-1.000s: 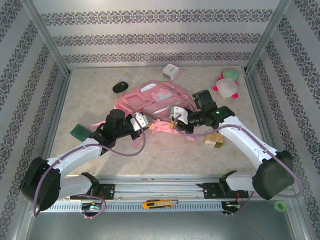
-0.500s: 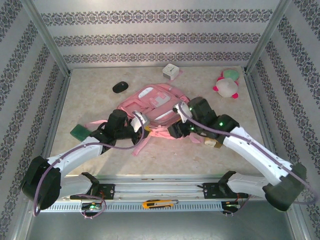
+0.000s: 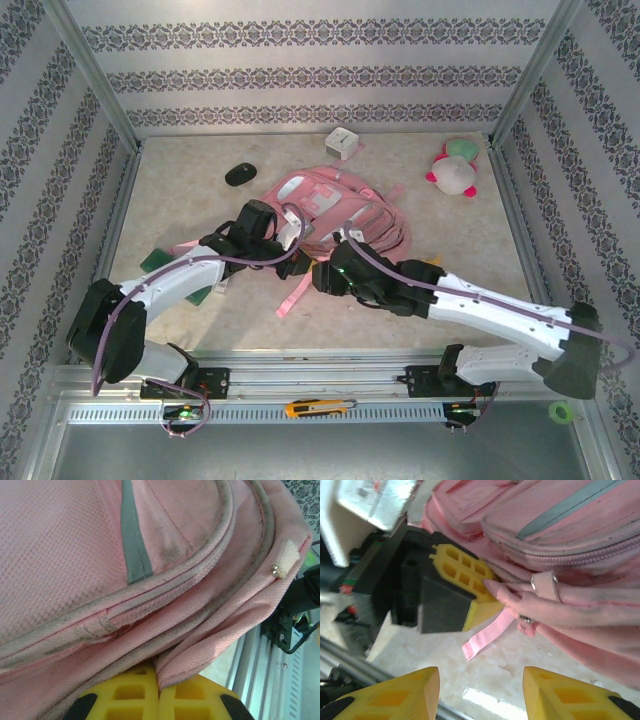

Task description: Pack the student bag

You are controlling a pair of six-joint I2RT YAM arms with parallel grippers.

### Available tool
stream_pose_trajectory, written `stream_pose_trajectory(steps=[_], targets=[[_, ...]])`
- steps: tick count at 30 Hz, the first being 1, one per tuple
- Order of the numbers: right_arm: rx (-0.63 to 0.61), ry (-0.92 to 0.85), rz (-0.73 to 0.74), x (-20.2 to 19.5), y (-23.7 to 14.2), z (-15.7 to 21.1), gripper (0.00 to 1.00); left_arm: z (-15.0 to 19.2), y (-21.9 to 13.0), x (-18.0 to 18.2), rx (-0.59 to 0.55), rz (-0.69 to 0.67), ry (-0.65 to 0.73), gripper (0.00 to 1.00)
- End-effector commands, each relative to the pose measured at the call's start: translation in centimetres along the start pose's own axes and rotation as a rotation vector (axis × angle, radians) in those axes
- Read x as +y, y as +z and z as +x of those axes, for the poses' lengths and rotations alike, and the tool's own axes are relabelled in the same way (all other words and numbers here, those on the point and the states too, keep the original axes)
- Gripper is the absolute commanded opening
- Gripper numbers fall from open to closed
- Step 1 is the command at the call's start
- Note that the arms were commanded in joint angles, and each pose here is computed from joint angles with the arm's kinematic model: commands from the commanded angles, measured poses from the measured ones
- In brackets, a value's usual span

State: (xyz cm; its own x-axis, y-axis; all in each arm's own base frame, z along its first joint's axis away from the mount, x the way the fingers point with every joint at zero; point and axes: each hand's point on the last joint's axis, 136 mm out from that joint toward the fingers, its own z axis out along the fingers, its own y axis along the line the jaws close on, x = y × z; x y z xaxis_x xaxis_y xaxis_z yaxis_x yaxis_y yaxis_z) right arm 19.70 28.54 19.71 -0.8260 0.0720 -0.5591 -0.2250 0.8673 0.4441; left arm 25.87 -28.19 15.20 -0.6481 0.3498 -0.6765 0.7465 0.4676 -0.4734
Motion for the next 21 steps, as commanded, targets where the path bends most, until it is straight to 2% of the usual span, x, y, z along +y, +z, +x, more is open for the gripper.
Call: stream_pose_trajectory(steps=[1,7,11,14,21], targets=[[-0.074,0.085,0.070,-0.9,1.2,-1.0,0.47,-0.8,-0.4,-2.0,0.008,0.090,-0.087,0.00],[-0.151,0.094,0.199,-3.3,2.7,-1.5,0.41,-1.7,-1.2,-2.7,-0.036,0.126,-0.096,0.00],[-0.183,0.102,0.214,-3.8,3.6,-1.8,0.41,-2.1,-1.3,-3.2,-0.037,0.172,-0.112,0.00],[-0.189,0.087,0.237,-3.9,4.1,-1.9,0.37,-2.5,-1.5,-3.6,-0.050,0.193,-0.119,0.00],[-0.220,0.014,0.463,-7.2,3.0,-2.2,0.27,-3.0,-2.2,-4.0,-0.075,0.202,-0.124,0.00]])
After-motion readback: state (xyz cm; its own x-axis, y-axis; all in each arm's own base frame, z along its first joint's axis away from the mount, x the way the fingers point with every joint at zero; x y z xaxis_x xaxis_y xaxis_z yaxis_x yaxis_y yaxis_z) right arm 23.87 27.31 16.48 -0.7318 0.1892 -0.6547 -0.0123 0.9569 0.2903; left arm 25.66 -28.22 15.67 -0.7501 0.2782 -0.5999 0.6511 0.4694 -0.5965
